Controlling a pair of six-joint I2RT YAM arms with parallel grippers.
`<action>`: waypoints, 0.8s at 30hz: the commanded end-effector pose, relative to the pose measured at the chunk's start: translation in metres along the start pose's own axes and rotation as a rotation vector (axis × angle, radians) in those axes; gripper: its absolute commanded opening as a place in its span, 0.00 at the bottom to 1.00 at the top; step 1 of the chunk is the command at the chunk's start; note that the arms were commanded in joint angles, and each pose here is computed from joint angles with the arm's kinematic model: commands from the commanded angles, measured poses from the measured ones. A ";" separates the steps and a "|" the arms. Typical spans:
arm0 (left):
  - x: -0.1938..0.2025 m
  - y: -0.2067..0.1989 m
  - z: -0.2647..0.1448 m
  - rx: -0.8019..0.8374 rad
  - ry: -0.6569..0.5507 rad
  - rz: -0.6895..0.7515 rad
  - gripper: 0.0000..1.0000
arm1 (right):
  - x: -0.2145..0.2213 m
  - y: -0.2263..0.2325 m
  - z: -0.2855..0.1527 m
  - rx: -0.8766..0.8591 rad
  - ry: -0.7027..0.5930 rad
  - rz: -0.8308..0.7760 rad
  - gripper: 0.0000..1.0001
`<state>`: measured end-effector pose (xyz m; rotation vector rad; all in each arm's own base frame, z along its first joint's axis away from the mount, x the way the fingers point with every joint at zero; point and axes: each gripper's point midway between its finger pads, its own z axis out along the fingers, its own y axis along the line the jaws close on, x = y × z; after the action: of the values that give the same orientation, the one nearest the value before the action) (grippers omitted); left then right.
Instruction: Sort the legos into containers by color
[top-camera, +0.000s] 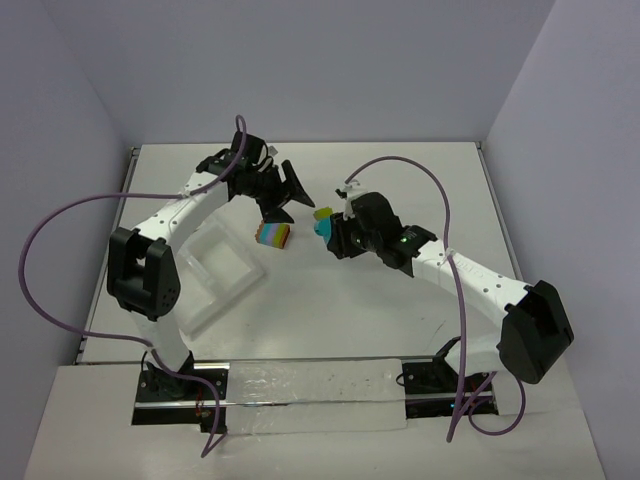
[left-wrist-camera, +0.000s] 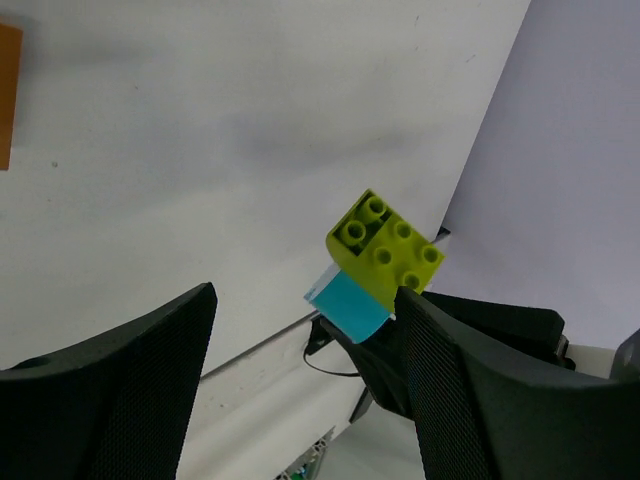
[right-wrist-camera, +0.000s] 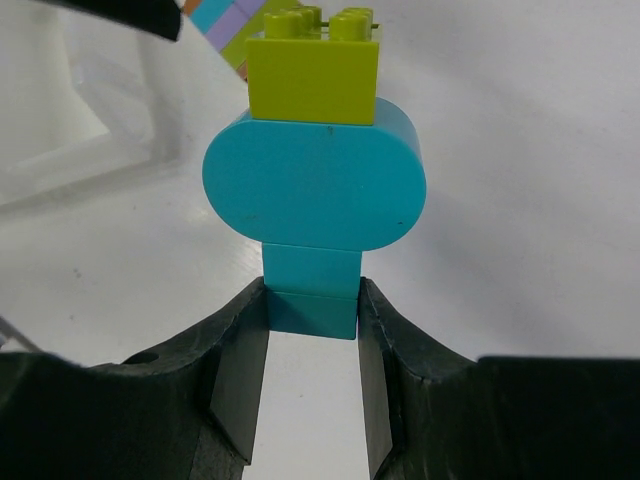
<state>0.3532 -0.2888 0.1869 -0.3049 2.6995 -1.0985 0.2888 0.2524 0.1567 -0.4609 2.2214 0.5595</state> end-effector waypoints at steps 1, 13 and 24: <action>-0.008 -0.031 -0.023 0.159 -0.077 0.188 0.83 | -0.015 0.040 -0.019 -0.203 -0.027 -0.003 0.00; 0.032 -0.039 -0.019 0.436 0.066 0.309 0.84 | -0.015 0.052 -0.018 -0.272 -0.020 0.018 0.00; 0.044 -0.037 -0.017 0.463 0.145 0.337 0.74 | -0.016 0.053 -0.015 -0.272 -0.010 0.003 0.00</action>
<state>0.3175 -0.3077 0.2035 0.1653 2.4533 -1.5329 0.2571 0.2806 0.1630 -0.5754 2.2409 0.8279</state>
